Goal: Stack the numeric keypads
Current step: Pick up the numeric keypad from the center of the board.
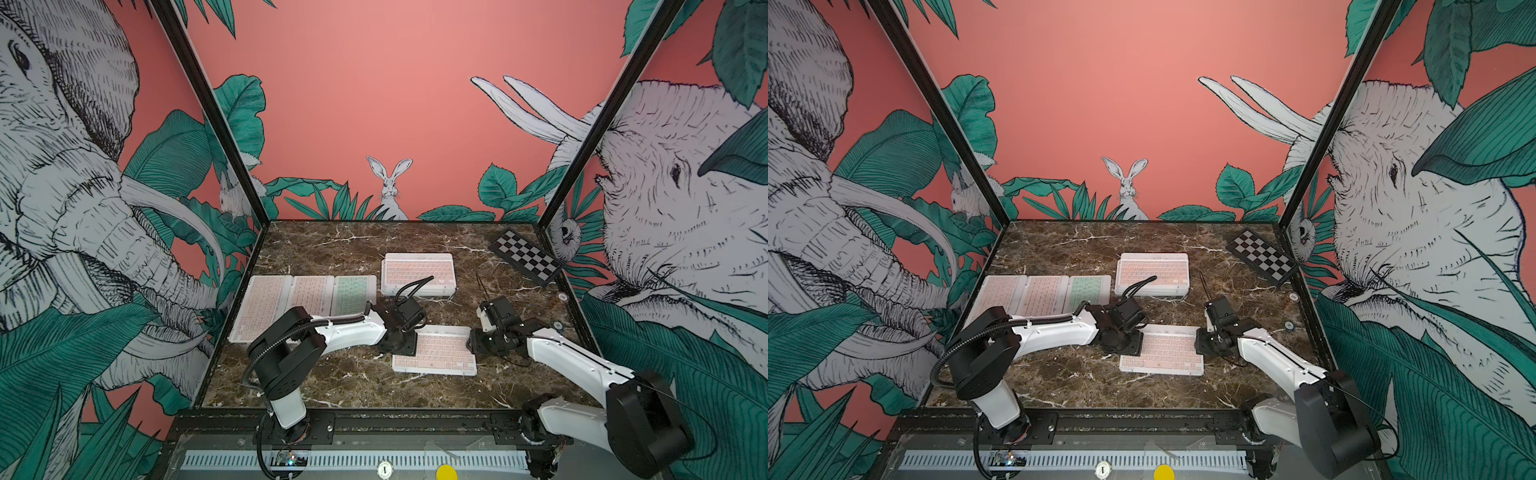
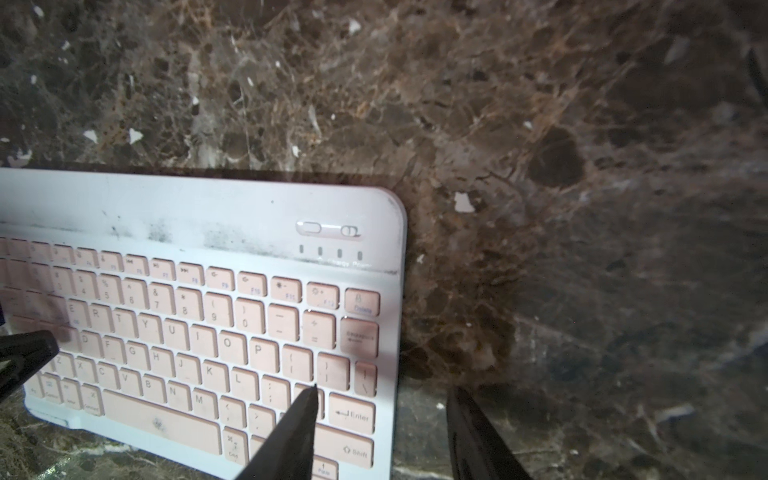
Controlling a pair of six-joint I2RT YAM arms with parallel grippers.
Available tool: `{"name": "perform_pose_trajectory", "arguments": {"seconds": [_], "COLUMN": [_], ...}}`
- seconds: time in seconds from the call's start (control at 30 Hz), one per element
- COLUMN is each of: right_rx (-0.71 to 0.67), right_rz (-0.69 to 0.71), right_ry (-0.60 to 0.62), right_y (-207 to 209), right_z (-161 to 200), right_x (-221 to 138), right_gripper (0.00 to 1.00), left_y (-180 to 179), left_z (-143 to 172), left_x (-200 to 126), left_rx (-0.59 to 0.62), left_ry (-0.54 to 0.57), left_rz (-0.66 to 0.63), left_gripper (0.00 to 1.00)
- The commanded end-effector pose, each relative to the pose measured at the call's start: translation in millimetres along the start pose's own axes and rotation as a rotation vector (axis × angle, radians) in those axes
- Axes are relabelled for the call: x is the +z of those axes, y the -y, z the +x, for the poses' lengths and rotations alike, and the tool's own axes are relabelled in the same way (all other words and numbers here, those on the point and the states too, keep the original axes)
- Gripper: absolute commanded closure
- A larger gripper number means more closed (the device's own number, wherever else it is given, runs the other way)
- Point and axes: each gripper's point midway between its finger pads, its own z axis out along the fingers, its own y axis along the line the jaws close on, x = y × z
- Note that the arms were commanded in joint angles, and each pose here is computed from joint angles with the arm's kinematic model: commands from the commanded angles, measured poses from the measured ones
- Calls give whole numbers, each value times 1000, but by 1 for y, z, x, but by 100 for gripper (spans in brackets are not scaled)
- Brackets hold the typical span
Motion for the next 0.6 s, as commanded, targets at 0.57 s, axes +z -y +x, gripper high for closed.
{"name": "perform_pose_trajectory", "arguments": {"seconds": [0.57], "right_rx": [43], "right_rz": [-41], "right_ry": [-48], "right_y": [-12], "right_z": [16], "right_x": [10], "right_gripper": [50], "left_y": [-2], "left_z": [11], "left_x": [6], "left_rx": [-6], "left_ry": [-38], "left_rz": [20], "left_gripper": [34]}}
